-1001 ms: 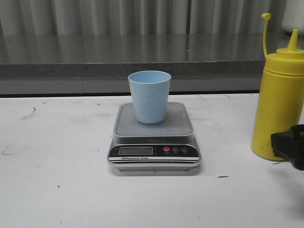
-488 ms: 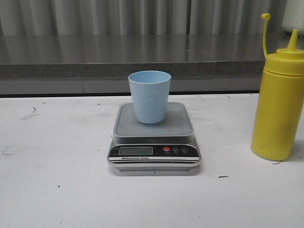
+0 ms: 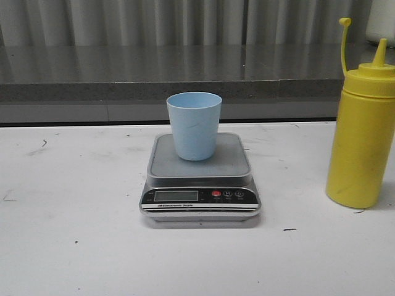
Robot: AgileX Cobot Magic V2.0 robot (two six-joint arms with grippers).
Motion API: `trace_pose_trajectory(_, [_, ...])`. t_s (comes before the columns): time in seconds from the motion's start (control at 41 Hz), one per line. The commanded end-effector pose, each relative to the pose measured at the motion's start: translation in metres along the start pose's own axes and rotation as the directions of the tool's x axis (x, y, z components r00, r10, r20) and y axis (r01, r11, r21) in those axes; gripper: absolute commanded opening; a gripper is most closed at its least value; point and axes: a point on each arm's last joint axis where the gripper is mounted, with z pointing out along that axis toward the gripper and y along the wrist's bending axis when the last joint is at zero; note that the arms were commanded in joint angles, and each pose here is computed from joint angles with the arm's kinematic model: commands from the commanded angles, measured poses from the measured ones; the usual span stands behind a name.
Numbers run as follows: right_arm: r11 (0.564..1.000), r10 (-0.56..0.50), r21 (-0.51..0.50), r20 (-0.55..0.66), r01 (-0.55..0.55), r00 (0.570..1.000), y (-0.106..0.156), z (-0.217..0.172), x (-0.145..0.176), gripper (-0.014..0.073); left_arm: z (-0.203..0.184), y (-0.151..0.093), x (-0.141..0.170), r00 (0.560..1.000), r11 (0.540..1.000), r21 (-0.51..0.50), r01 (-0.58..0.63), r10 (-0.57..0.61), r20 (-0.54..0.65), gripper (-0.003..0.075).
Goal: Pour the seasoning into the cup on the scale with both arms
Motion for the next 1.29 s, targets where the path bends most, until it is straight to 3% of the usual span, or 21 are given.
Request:
trace_pose_trajectory(0.0, [0.999, -0.040, -0.003, 0.111, 0.041, 0.993, 0.002, -0.015, -0.018, -0.0069, -0.002, -0.001, -0.015, 0.995, 1.000, 0.008, 0.015, -0.015, 0.095, -0.0020])
trace_pose_trajectory(0.391, [0.994, -0.111, 0.008, 0.231, 0.112, 0.967, 0.001, -0.069, -0.016, -0.0069, -0.002, -0.001, -0.015, 0.995, 1.000, 0.008, 0.015, -0.015, 0.095, -0.0020])
trace_pose_trajectory(1.27, [0.994, -0.110, 0.008, 0.251, 0.112, 0.962, 0.001, -0.072, -0.016, -0.0069, -0.002, -0.001, -0.015, 0.995, 1.000, 0.008, 0.015, -0.015, 0.095, -0.0020])
